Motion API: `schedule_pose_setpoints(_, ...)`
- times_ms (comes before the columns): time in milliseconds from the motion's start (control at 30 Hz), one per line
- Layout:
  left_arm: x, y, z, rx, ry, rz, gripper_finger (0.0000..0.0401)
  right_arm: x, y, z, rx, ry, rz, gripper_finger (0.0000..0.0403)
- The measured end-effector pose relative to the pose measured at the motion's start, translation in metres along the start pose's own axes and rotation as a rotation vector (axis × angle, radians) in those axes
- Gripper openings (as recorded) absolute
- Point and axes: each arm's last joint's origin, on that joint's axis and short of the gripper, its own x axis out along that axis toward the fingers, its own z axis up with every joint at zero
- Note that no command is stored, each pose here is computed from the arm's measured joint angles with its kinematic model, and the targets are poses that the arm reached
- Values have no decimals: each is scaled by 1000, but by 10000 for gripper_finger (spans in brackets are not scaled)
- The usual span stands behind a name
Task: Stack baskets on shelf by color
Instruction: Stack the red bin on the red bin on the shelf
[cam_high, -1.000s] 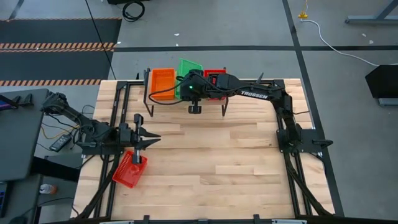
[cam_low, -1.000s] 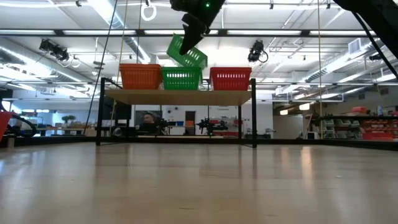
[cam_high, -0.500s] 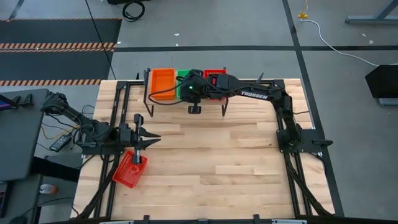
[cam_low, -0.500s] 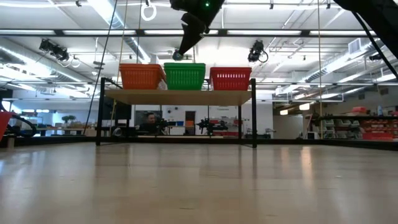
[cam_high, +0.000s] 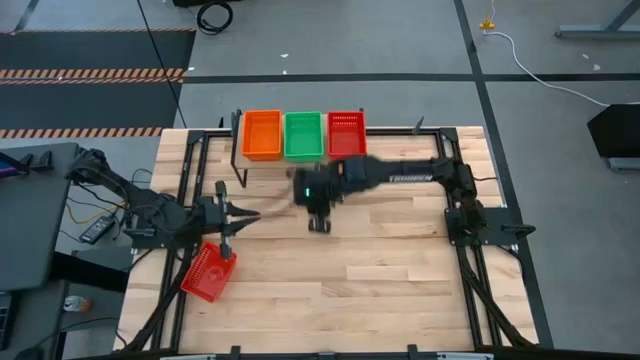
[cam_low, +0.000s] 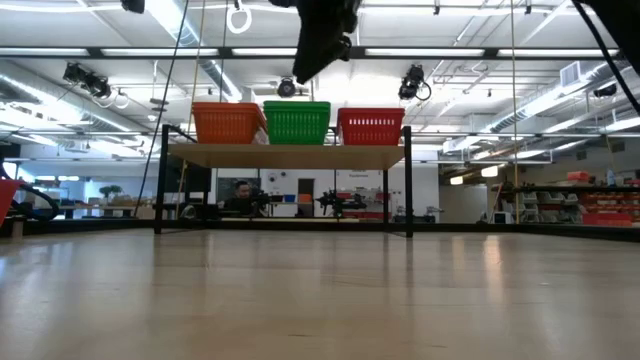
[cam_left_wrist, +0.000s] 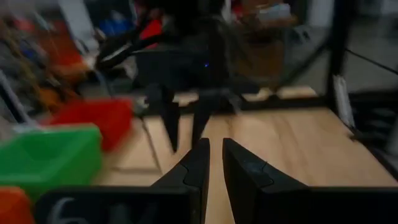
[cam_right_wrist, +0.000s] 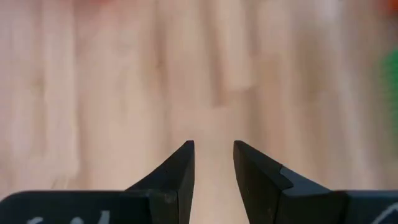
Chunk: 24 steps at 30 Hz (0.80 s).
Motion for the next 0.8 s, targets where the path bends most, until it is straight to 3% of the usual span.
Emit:
schedule_pose_setpoints(233,2,-8,-13,-115,189,-169,50,37,62,-38,-47,140,34,117)
schedule_pose_setpoints(433,12,-20,-32,-46,339,-219,52,65,95,-72,-120,196,-5,117)
schedule_pose_setpoints(533,11,-24,-47,-81,524,-256,59,77,102,-85,-145,212,-6,117)
schedule_pose_setpoints(700,1,-21,-55,-169,933,-207,72,90,106,-99,-203,234,-7,117)
schedule_pose_setpoints(800,0,-22,-47,-208,1026,-195,72,92,106,-102,-224,244,-7,117)
